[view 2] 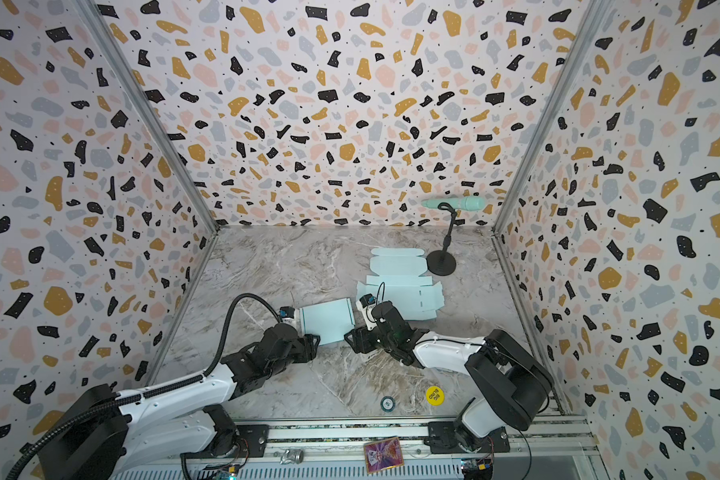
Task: Fold the paper box
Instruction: 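Hold the front tuck flap against the box with both grippers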
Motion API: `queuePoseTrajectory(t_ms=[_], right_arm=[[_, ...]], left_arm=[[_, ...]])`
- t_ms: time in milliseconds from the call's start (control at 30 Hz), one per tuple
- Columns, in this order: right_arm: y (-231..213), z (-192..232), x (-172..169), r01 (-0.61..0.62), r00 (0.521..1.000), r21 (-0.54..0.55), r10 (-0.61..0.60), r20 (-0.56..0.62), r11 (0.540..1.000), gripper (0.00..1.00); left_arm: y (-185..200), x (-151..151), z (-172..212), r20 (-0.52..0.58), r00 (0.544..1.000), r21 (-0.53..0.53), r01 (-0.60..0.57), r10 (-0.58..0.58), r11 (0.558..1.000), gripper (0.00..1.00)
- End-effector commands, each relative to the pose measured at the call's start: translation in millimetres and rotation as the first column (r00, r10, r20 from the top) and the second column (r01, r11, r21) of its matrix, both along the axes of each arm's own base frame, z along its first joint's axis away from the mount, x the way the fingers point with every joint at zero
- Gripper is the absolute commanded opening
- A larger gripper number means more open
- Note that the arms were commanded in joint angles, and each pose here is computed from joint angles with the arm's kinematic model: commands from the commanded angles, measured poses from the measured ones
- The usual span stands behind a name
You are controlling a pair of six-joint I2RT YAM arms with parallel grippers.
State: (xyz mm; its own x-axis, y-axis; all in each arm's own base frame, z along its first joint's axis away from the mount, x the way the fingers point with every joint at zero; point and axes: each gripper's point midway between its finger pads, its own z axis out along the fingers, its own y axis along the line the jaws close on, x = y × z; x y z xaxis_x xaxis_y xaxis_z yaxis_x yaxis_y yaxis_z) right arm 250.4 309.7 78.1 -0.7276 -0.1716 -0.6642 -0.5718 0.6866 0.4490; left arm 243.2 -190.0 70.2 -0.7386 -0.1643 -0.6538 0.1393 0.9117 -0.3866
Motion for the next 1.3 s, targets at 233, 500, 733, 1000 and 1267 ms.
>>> queuePoseTrajectory(t_ms=[233, 500, 733, 1000, 1267], right_arm=[[18.6, 6.4, -1.0, -0.04, 0.999, 0.02, 0.04, 0.016, 0.999, 0.69], [26.4, 2.8, -7.9, -0.058, 0.998, 0.02, 0.058, 0.006, 0.998, 0.68], [37.3, 7.1, -12.4, -0.083, 0.996, 0.024, 0.083, 0.014, 0.996, 0.67], [37.7, -1.5, -7.3, -0.067, 0.998, -0.001, 0.067, 0.021, 0.998, 0.65], [37.6, -5.3, 4.0, -0.047, 0.997, -0.044, 0.049, 0.051, 0.998, 0.61]], left_arm=[[-2.8, -6.0, -2.6, 0.012, 1.0, -0.073, -0.021, 0.022, 0.997, 0.65], [-7.3, -4.9, -5.6, 0.016, 1.0, -0.089, -0.015, 0.016, 0.996, 0.65], [-13.6, -1.4, 1.1, 0.037, 0.999, -0.127, -0.006, 0.011, 0.992, 0.63], [-9.6, 1.9, -4.6, 0.042, 0.998, -0.107, -0.032, 0.036, 0.994, 0.58], [-7.2, 5.6, -4.3, 0.053, 0.997, -0.094, -0.046, 0.051, 0.995, 0.52]])
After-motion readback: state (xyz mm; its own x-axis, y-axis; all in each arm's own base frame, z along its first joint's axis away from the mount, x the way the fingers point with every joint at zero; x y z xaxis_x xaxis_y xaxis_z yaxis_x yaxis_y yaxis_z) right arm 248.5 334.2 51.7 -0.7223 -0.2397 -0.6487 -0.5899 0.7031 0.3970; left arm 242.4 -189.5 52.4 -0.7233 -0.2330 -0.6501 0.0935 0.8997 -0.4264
